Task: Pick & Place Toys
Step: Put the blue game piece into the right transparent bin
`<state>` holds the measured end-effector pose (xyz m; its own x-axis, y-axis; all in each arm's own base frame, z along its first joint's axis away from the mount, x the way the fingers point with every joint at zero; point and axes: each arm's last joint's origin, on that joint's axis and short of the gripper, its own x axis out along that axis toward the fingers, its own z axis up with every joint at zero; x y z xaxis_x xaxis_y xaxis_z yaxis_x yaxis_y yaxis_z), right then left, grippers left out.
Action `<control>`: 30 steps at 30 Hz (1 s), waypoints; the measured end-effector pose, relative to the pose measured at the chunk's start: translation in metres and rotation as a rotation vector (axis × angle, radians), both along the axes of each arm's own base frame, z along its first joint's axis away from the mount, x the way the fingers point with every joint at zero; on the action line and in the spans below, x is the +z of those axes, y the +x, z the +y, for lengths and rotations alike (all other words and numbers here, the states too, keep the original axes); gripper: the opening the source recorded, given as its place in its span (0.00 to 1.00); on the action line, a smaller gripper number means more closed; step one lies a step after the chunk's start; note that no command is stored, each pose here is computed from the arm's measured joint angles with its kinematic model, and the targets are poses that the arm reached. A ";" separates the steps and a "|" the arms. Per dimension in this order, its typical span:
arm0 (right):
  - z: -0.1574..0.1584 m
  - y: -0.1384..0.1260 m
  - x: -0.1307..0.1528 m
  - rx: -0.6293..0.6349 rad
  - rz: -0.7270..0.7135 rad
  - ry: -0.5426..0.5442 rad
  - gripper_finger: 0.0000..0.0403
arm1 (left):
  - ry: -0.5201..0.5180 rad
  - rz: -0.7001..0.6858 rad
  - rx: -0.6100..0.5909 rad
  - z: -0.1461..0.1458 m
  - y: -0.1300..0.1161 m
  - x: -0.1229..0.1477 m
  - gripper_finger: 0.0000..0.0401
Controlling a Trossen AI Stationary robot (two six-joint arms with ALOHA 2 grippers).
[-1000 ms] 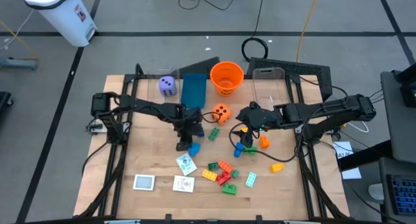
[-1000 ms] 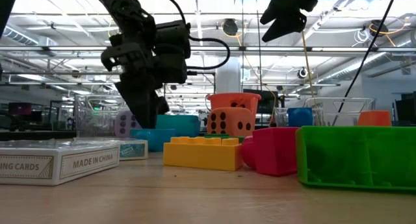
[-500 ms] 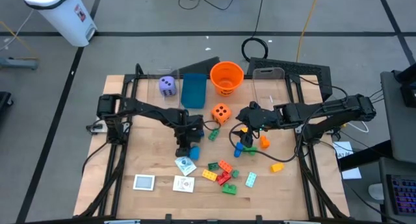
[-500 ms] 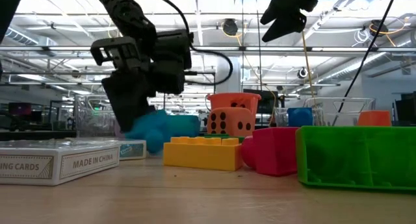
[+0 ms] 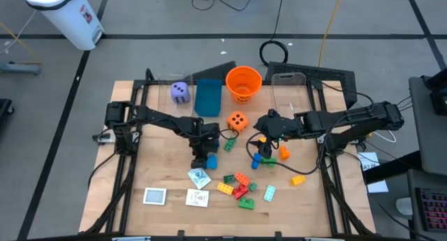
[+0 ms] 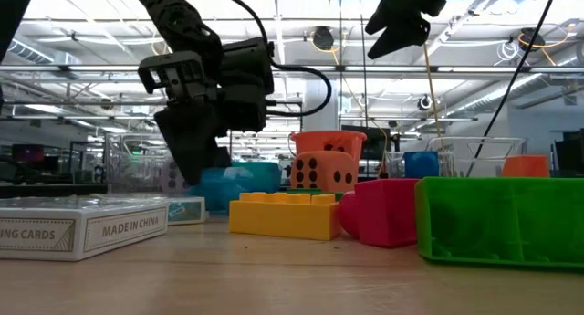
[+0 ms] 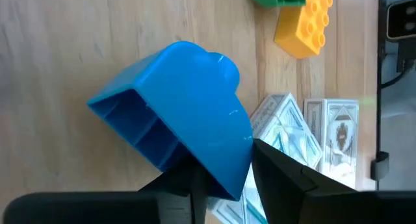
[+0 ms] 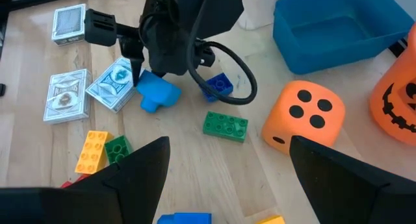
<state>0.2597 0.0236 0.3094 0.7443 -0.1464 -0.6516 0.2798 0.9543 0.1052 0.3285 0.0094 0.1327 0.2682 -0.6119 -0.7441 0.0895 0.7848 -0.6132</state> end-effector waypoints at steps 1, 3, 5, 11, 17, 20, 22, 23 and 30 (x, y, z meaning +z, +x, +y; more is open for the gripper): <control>0.000 0.000 0.000 0.000 0.000 0.001 0.77 | -0.010 -0.006 0.004 0.000 0.001 0.000 0.25; 0.000 0.000 0.000 -0.001 0.000 0.001 0.77 | -0.029 -0.021 0.003 0.000 0.002 0.001 0.21; 0.000 0.000 0.000 -0.001 0.000 0.001 0.77 | -0.033 -0.032 0.001 0.000 0.003 0.002 0.17; 0.000 0.000 0.000 -0.001 0.000 0.001 0.77 | -0.043 -0.057 0.015 0.000 0.006 0.004 0.09; 0.000 0.000 0.000 0.001 0.000 -0.001 0.77 | -0.043 -0.076 0.051 0.000 0.010 0.005 0.10; 0.000 0.000 0.000 0.001 0.000 -0.001 0.77 | -0.048 -0.086 0.064 0.001 0.012 0.006 0.10; 0.000 0.000 0.000 0.001 0.000 -0.001 0.77 | -0.066 -0.100 0.070 0.001 0.014 0.007 0.10; 0.000 0.000 0.000 0.001 0.000 -0.001 0.77 | -0.080 -0.106 0.073 0.002 0.015 0.008 0.10; 0.000 0.000 0.000 0.001 0.000 -0.001 0.77 | -0.173 -0.168 0.124 0.007 0.023 0.020 0.11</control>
